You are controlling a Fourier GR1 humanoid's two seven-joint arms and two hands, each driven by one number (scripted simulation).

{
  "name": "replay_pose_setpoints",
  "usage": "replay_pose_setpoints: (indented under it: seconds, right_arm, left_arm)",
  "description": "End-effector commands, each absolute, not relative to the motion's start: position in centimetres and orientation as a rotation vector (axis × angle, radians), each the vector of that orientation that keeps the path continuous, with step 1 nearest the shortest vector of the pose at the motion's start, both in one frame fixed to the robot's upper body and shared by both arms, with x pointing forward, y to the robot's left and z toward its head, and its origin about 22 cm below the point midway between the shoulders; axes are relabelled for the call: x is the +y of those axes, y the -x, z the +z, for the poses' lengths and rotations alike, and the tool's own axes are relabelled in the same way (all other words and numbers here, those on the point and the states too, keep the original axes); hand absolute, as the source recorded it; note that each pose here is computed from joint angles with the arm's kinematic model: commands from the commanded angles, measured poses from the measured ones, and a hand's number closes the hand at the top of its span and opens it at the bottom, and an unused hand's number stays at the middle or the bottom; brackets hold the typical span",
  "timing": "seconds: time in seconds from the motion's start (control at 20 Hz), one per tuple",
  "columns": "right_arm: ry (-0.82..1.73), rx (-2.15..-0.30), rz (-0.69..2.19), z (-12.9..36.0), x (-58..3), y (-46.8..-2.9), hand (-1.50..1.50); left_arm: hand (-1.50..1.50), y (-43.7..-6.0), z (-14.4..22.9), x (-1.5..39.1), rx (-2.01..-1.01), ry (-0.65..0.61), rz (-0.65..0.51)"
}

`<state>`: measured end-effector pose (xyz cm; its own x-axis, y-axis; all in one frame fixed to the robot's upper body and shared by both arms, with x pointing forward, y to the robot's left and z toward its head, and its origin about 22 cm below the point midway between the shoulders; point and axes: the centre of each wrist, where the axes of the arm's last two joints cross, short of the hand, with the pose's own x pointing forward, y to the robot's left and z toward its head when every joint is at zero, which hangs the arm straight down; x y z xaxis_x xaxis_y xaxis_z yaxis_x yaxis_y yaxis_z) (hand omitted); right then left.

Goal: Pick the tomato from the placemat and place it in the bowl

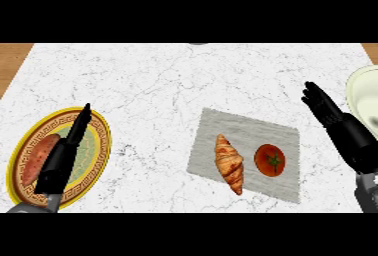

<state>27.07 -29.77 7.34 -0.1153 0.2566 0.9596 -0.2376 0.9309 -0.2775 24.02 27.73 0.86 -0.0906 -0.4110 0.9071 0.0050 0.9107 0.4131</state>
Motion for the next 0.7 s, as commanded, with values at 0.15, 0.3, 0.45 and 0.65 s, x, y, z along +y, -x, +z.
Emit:
replay_pose_setpoints:
  seconds: [0.15,0.3,0.45,0.65]
  right_arm:
    - [0.112,-1.900,0.437,6.8,-29.6,-24.9,1.50]
    - [0.701,-1.734,0.545,9.0,-37.0,-24.2,1.50]
    - [0.533,-1.927,0.062,3.0,-31.5,-21.0,-1.50]
    - [0.392,-2.112,0.431,1.0,-28.0,-17.3,-1.50]
  left_arm:
    - [0.00,-24.7,1.0,23.7,-1.573,-0.006,-0.217]
    - [0.00,-24.1,0.5,22.9,-1.519,0.069,-0.120]
    - [0.00,-24.9,2.3,22.3,-1.496,0.212,-0.099]
    - [0.00,-26.7,2.8,21.2,-1.501,0.228,-0.107]
